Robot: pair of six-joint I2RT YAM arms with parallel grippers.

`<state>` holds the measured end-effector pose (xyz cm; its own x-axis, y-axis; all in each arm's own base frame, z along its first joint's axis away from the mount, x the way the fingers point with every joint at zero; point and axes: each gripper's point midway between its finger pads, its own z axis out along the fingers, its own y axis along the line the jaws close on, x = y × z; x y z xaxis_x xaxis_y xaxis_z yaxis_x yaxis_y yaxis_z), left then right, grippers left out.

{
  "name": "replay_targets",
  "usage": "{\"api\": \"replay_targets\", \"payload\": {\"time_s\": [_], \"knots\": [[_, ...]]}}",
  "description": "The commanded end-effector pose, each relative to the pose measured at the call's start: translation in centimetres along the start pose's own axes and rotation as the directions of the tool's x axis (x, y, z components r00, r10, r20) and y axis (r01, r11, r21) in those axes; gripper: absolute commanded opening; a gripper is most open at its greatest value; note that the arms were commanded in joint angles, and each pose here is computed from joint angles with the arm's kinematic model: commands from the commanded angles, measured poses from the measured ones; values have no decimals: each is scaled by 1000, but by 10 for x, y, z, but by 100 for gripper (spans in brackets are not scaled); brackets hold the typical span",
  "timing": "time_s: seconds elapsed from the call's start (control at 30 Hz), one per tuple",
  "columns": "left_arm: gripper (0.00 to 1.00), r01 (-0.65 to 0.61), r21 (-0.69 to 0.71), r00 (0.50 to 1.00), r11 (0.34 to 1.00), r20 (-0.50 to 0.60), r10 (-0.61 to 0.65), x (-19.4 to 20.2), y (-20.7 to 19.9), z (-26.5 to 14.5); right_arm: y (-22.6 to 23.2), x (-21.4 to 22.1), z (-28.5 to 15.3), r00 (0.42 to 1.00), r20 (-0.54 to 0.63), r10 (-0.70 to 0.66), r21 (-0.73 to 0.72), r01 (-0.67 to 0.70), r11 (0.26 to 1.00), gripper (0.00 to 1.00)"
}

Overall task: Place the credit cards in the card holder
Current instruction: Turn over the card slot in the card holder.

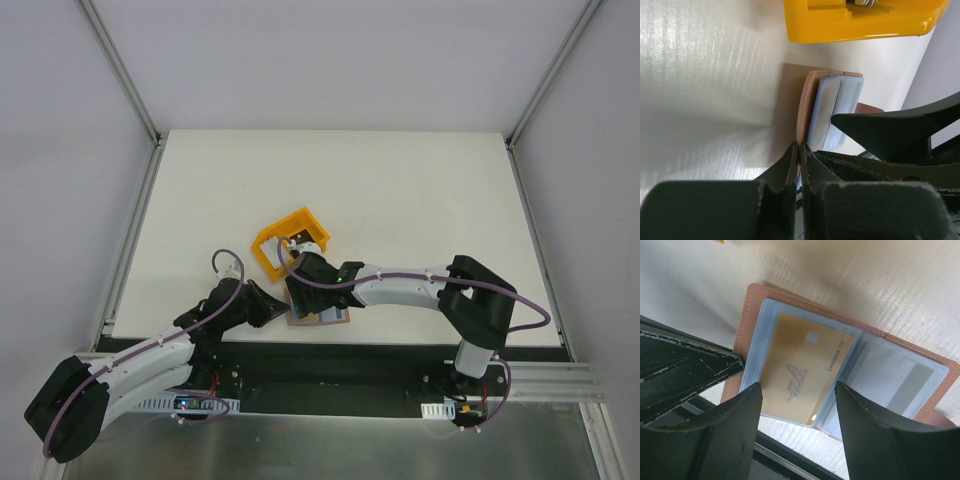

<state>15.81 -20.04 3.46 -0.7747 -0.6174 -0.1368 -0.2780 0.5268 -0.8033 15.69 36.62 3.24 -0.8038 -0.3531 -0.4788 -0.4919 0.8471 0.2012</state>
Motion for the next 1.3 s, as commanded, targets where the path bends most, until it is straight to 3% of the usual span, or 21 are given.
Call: {"api": "replay_targets", "payload": {"time_s": [0.0,0.23,1.0,1.27], "knots": [[0,-3,7,1000,1000,-18,3,3,1,-1,7,-14,-7,999,32,-6,3,6,1000,63],[0,-3,21,1000,1000,-18,4,3,-4,-2,8,-29,-16,996,85,2,14,-4,1000,66],[0,-2,33,1000,999,-15,2,3,-5,-3,5,-19,0,999,26,-18,52,17,998,64],[0,-2,52,1000,999,-21,3,3,-12,-5,9,-17,4,999,16,-52,93,50,994,68]]}}
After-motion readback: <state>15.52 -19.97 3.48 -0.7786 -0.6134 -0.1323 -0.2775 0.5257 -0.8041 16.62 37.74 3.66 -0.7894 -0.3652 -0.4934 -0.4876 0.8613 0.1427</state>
